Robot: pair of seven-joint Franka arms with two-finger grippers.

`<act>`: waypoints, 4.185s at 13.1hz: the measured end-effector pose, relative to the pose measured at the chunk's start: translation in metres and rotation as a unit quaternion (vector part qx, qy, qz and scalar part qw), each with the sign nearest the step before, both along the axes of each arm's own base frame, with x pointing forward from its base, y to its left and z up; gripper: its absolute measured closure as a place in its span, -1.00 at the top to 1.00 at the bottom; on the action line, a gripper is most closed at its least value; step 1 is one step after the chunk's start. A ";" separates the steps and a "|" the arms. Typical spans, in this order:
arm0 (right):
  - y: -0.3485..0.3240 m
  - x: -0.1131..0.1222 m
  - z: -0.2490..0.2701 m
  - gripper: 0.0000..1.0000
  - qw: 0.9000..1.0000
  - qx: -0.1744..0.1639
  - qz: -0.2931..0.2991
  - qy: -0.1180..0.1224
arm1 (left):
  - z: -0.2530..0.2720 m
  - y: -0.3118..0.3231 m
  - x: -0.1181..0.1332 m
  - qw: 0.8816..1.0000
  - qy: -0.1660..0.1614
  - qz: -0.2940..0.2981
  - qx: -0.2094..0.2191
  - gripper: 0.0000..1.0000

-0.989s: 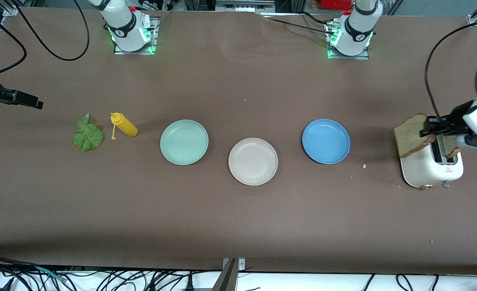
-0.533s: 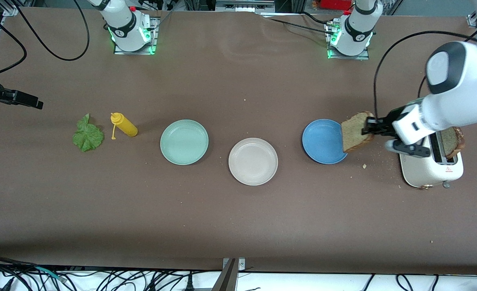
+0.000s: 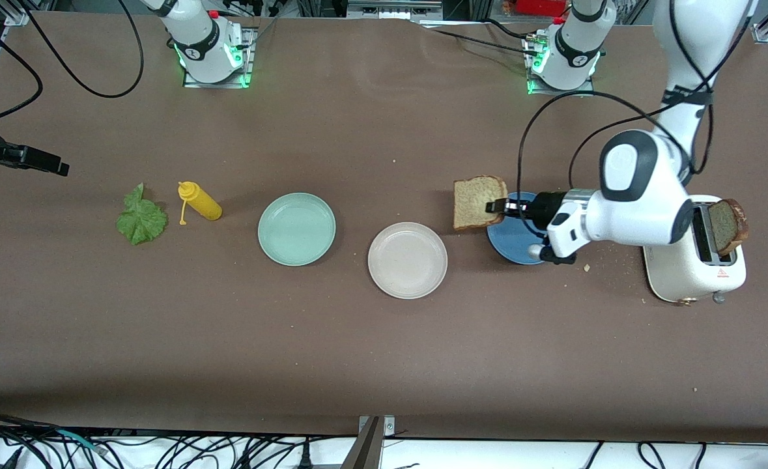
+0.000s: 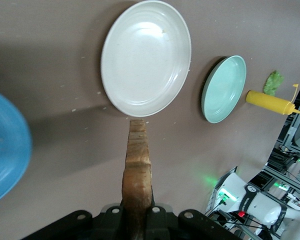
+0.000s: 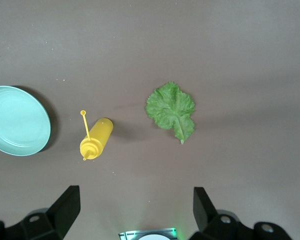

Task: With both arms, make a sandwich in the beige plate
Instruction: 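Carry the toast over the beige plate and lower it with the left gripper, then open the left gripper on the toast while the right gripper reaches the mustard, then grasp the mustard bottle with the right gripper while the left gripper returns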

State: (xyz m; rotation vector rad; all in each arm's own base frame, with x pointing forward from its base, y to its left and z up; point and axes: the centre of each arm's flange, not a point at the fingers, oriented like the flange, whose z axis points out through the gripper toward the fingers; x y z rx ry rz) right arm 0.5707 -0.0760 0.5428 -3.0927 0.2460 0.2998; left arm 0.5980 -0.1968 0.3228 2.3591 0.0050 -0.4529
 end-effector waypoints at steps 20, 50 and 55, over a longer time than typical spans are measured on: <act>-0.100 -0.084 -0.181 0.99 0.852 0.298 0.378 -0.204 | -0.108 -0.100 0.033 0.990 -0.100 0.058 -0.086 0.14; -0.022 -0.105 -0.376 0.99 0.626 0.375 0.538 -0.421 | 0.042 0.230 0.058 0.905 -0.274 -0.080 0.315 1.00; -0.001 -0.102 -0.396 0.99 0.615 0.376 0.532 -0.445 | 0.090 0.222 0.040 0.919 -0.235 -0.110 0.298 1.00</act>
